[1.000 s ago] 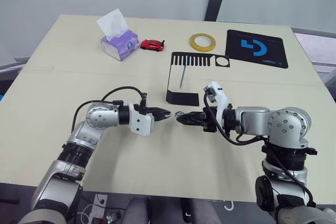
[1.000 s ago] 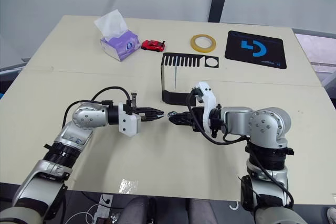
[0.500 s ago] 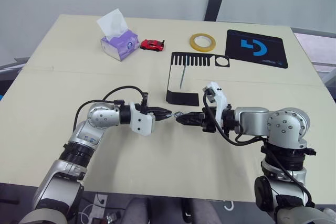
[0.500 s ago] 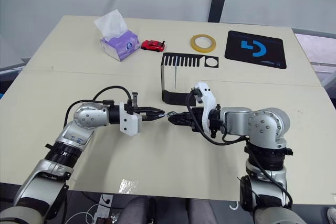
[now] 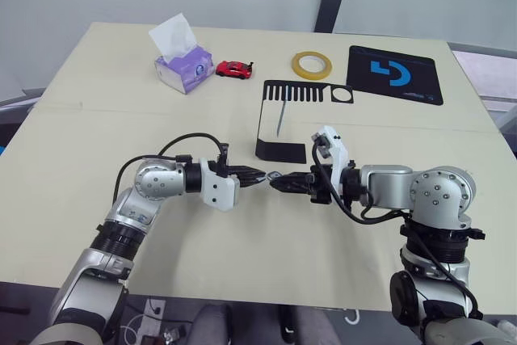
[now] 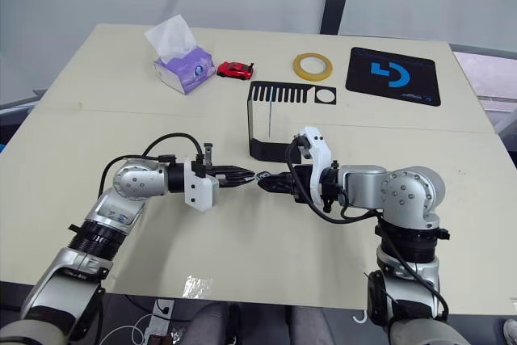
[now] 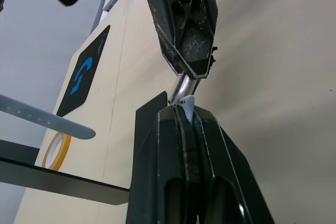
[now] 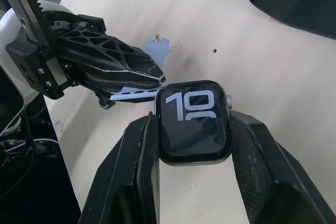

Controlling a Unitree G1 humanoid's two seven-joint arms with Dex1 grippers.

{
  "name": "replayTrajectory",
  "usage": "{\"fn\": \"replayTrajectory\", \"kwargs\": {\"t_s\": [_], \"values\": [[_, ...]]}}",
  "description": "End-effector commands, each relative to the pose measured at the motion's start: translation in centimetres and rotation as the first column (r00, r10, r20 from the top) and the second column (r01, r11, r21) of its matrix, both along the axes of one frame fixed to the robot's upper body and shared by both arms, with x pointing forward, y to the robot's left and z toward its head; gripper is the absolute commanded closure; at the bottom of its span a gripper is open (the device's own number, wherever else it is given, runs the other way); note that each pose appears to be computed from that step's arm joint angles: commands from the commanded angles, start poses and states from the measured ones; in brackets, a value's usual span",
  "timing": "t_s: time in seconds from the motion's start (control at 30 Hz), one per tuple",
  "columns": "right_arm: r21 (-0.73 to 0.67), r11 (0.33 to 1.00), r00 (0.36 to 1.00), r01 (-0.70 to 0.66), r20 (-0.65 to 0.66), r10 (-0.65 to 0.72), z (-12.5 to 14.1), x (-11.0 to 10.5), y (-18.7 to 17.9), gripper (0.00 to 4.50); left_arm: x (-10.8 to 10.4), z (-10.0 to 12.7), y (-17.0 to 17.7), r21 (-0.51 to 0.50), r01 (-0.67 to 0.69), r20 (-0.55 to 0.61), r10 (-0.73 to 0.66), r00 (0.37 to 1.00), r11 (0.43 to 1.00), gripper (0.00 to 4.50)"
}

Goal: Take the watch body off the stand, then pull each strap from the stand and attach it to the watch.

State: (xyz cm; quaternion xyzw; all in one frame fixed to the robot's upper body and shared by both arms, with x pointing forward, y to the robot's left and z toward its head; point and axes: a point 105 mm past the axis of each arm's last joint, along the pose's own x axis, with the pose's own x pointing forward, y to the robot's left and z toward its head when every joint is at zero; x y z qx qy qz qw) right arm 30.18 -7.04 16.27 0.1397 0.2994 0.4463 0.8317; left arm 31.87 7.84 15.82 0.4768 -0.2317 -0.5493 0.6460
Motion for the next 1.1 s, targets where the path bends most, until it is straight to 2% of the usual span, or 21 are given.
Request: {"fn": "replayTrajectory", "kwargs": {"t_s": [0.03, 0.27, 0.67, 1.1], "values": [[0.029, 0.999, 0.998, -0.045, 0.046, 0.043, 1.1, -0.7, 0.8, 2.96, -0.6, 0.6, -0.5, -0.017, 0.028, 0.042, -0.027, 0.999, 0.999, 4.5], [0.036, 0.998, 0.996, -0.06, 0.062, 0.058, 1.7, -0.8, 1.0, 2.96, 0.3, 0.9, -0.8, -0.025, -0.002, 0.059, 0.003, 0.998, 1.0, 4.5], [0.043, 0.998, 0.997, -0.048, 0.06, 0.046, 1.7, -0.7, 1.3, 2.96, 0.6, 1.0, -1.1, -0.039, -0.021, 0.075, 0.024, 0.997, 0.999, 4.5], [0.027, 0.999, 0.997, -0.043, 0.065, 0.041, 1.5, -0.8, 1.3, 2.96, 0.2, 0.6, -2.1, -0.062, -0.003, 0.166, 0.014, 0.986, 0.998, 4.5]]}}
